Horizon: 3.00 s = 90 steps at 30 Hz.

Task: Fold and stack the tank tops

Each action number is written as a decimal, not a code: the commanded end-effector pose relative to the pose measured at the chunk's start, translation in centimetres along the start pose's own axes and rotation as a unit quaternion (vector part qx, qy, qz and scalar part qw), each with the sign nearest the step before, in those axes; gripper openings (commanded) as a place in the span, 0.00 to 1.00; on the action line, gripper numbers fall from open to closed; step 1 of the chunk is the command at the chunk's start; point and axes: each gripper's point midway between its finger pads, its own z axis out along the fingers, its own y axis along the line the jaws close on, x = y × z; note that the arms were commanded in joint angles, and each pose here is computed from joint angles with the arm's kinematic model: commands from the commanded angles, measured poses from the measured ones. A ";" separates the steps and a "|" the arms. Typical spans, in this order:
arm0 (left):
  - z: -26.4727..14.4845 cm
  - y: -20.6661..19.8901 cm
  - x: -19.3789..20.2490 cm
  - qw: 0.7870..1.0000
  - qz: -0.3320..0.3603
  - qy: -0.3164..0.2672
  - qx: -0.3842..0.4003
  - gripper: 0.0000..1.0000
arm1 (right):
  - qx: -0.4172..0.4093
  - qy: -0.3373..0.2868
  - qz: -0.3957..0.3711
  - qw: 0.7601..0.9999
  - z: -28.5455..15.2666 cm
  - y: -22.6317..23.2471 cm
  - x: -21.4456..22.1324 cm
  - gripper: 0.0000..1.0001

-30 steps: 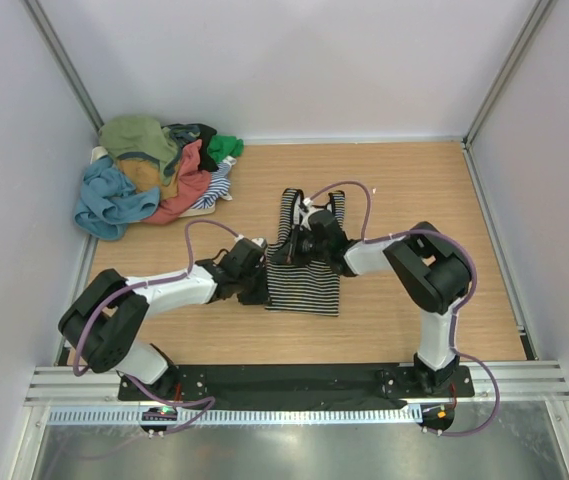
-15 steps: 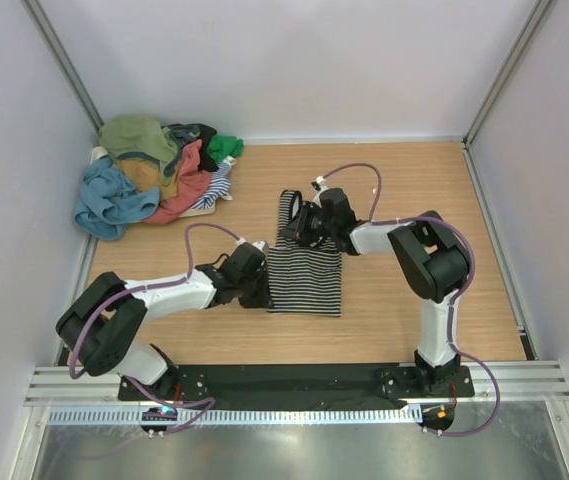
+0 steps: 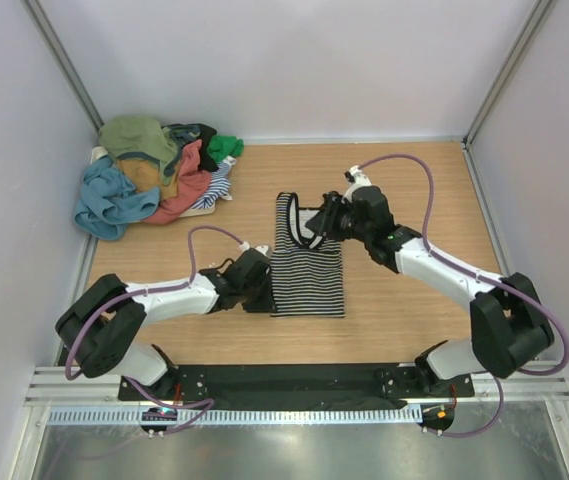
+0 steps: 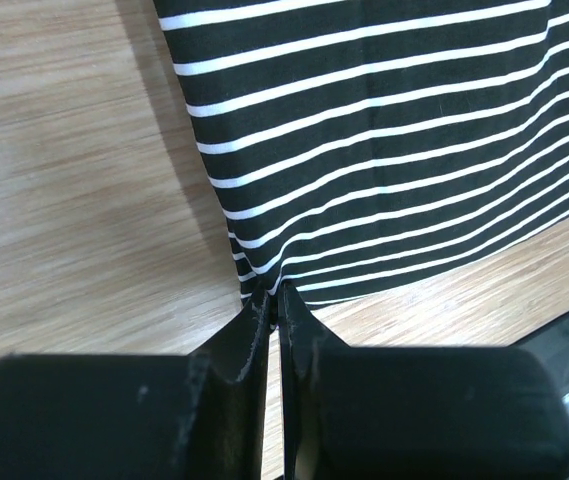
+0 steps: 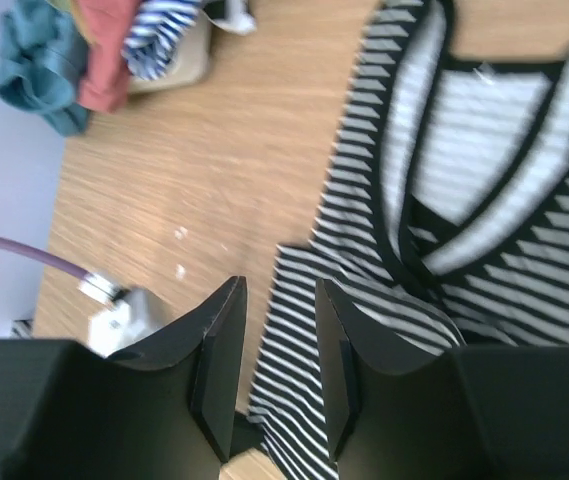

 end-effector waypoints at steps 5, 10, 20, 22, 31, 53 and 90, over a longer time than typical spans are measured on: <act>-0.6 -0.9 0.0 1.000 0.000 -0.020 0.006 0.06 | 0.144 0.063 -0.009 0.988 -3.5 -7.9 6.8 0.39; -0.2 -1.3 0.5 1.000 0.003 -0.017 0.001 0.07 | 0.225 0.070 -0.026 0.971 -4.1 -11.5 7.7 0.47; 0.0 -1.5 0.6 1.000 0.008 -0.015 -0.002 0.06 | 0.261 0.078 -0.054 0.961 -2.3 -13.0 6.9 0.45; 0.0 -1.4 0.7 1.000 0.008 -0.013 -0.004 0.06 | 0.266 0.080 -0.057 0.959 -1.6 -13.2 6.7 0.44; -0.2 -1.2 1.0 1.000 0.010 -0.010 -0.006 0.06 | 0.327 0.076 -0.067 0.940 -1.0 -15.3 5.5 0.31; -2.2 -1.2 0.7 0.999 0.000 -0.044 -0.002 0.32 | 0.270 0.134 -0.017 0.953 -8.5 -11.8 11.0 0.48; -1.2 -2.5 2.1 1.000 0.006 -0.018 0.015 0.00 | 0.150 0.201 0.029 0.968 -12.6 -7.9 18.1 0.01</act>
